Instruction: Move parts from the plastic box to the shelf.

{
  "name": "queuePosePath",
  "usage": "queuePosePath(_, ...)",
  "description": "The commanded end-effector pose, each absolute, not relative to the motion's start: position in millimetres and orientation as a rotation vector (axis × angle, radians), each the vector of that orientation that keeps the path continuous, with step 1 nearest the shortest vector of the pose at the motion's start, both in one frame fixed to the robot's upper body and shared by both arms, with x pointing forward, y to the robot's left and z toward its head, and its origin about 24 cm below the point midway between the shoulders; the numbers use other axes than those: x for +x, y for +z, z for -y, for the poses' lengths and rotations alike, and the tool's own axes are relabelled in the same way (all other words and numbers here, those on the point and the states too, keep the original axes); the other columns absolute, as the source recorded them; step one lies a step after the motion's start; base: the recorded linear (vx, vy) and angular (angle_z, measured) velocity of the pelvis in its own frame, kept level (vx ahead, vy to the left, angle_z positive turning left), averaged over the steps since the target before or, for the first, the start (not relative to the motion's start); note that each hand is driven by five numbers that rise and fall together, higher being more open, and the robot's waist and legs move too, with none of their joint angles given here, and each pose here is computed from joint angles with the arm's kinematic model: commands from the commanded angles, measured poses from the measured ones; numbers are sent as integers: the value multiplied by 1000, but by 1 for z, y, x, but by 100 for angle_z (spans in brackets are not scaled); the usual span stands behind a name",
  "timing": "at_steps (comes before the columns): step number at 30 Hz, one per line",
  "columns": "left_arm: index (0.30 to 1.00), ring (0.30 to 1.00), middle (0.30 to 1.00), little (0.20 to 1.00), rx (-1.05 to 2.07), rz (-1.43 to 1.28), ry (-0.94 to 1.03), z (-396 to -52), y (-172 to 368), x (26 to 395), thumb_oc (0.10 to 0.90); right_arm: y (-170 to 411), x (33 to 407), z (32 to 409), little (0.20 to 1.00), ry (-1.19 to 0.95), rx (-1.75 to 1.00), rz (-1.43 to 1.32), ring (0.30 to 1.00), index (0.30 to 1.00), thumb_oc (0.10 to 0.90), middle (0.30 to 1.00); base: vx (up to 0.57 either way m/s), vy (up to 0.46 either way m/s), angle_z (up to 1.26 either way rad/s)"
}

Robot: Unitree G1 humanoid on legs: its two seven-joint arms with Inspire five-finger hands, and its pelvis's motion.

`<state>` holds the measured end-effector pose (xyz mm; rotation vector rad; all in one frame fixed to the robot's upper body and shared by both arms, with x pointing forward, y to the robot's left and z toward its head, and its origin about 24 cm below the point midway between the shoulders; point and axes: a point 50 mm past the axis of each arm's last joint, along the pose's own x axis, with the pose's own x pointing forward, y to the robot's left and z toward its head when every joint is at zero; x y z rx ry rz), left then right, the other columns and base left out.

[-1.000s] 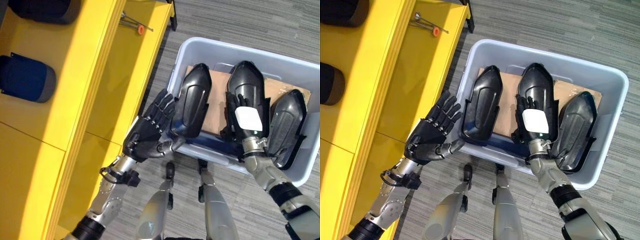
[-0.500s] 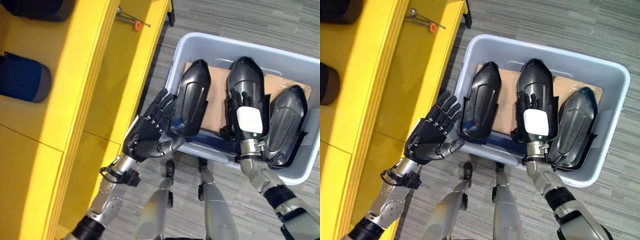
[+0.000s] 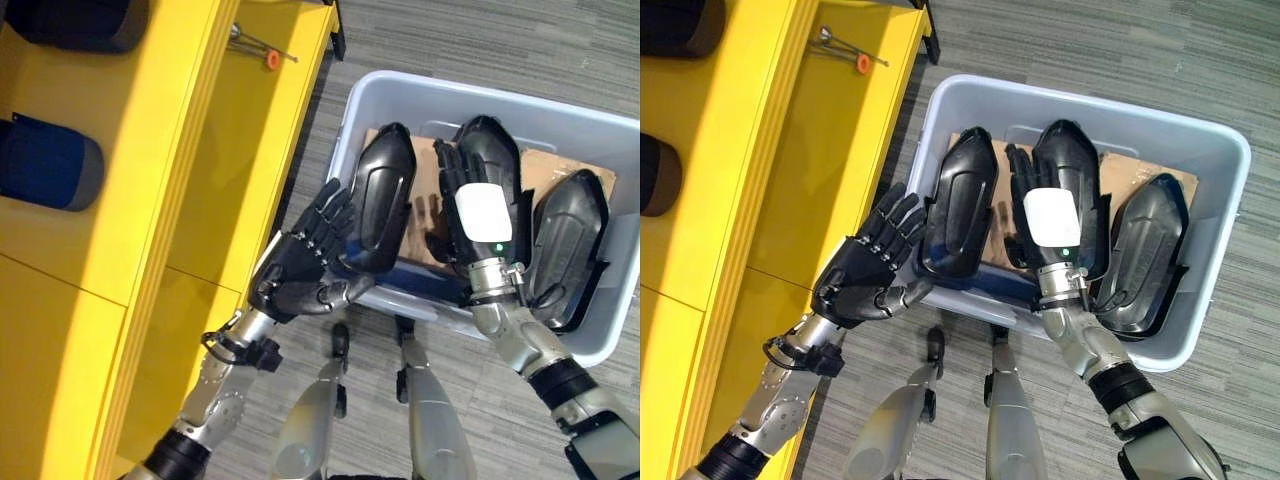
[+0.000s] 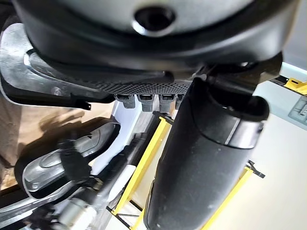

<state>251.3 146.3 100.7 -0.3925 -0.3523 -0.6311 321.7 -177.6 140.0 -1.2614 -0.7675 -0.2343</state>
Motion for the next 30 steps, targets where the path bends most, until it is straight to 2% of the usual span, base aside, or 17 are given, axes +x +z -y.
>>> queuePosePath(1, 1000, 1000, 1000, 1000, -327, 580, -764, -142, 139, 230, 900, 217, 291, 163, 1000, -372, -1126, 1325, 1000, 1000, 900, 1000, 61, 76, -13)
queuePosePath(9, 1000, 1000, 1000, 1000, -415, 577, -703, -154, 138, 226, 900, 247, 271, 181, 1000, -451, -1087, 1364, 1000, 1000, 900, 1000, 51, 67, -8)
queuePosePath(14, 1000, 1000, 1000, 1000, -434, 566, -688, -163, 131, 217, 900, 229, 270, 206, 1000, -342, -1264, 1102, 1000, 1000, 900, 1000, 32, 50, -4)
queuePosePath(19, 1000, 1000, 1000, 1000, -402, 564, -678, -174, 130, 215, 900, 200, 272, 225, 1000, -228, -1292, 901, 1000, 1000, 900, 1000, -41, -57, -1)
queuePosePath(24, 1000, 1000, 1000, 1000, -346, 576, -683, -175, 138, 218, 900, 192, 267, 214, 1000, -75, -1247, 853, 1000, 1000, 900, 1000, -76, -129, 2)
queuePosePath(30, 1000, 1000, 1000, 1000, -323, 575, -681, -173, 141, 222, 900, 184, 268, 208, 1000, -23, -1241, 823, 1000, 1000, 900, 1000, -36, -41, -1)
